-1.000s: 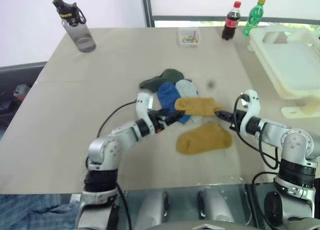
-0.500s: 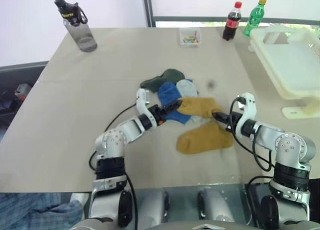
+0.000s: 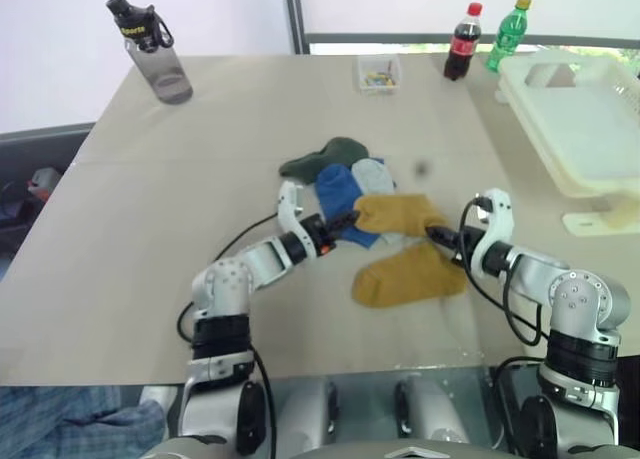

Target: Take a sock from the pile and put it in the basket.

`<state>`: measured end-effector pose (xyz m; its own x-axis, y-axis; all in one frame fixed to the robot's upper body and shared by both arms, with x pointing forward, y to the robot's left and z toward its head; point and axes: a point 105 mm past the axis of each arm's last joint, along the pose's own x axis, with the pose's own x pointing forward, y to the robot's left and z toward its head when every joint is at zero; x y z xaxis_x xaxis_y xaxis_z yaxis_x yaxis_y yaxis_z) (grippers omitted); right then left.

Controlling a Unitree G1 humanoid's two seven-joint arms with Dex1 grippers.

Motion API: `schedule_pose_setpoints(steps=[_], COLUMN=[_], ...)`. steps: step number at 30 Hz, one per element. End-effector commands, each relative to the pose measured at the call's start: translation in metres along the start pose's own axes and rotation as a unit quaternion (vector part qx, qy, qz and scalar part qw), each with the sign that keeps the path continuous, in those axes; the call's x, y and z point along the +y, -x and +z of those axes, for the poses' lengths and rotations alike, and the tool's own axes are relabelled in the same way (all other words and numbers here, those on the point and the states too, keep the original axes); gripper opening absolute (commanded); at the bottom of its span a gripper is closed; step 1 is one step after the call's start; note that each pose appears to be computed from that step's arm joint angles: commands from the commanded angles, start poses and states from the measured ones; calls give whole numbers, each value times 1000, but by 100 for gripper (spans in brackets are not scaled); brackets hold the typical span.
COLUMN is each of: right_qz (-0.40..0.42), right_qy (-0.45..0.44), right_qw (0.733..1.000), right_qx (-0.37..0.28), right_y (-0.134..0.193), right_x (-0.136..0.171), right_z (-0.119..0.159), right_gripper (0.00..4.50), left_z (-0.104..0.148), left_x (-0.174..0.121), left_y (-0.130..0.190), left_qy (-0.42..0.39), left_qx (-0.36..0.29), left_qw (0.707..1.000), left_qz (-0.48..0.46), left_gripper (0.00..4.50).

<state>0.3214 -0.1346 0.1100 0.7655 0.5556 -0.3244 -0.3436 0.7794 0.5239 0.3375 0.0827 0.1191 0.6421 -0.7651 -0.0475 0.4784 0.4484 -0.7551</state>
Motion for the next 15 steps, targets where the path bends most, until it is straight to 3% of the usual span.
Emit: schedule_pose_setpoints(steps=[1,8,15], right_qz=[78,138,116], right_qy=[35,66,78], right_qw=[996,987,990], right_qx=[-31,-47,-34], right_y=[15,51,72], right_x=[30,54,46], right_z=[11,8,1], right_gripper=[0,0,0], left_z=[8,-12,-43], left_x=[-23,-52,-66], left_y=[13,44,65], left_qy=[-28,-21,17], left_qx=[-15,-12,13], left_qw=[999,997,996], left_qz=[-39,-76,-81], left_gripper=[13,13,13])
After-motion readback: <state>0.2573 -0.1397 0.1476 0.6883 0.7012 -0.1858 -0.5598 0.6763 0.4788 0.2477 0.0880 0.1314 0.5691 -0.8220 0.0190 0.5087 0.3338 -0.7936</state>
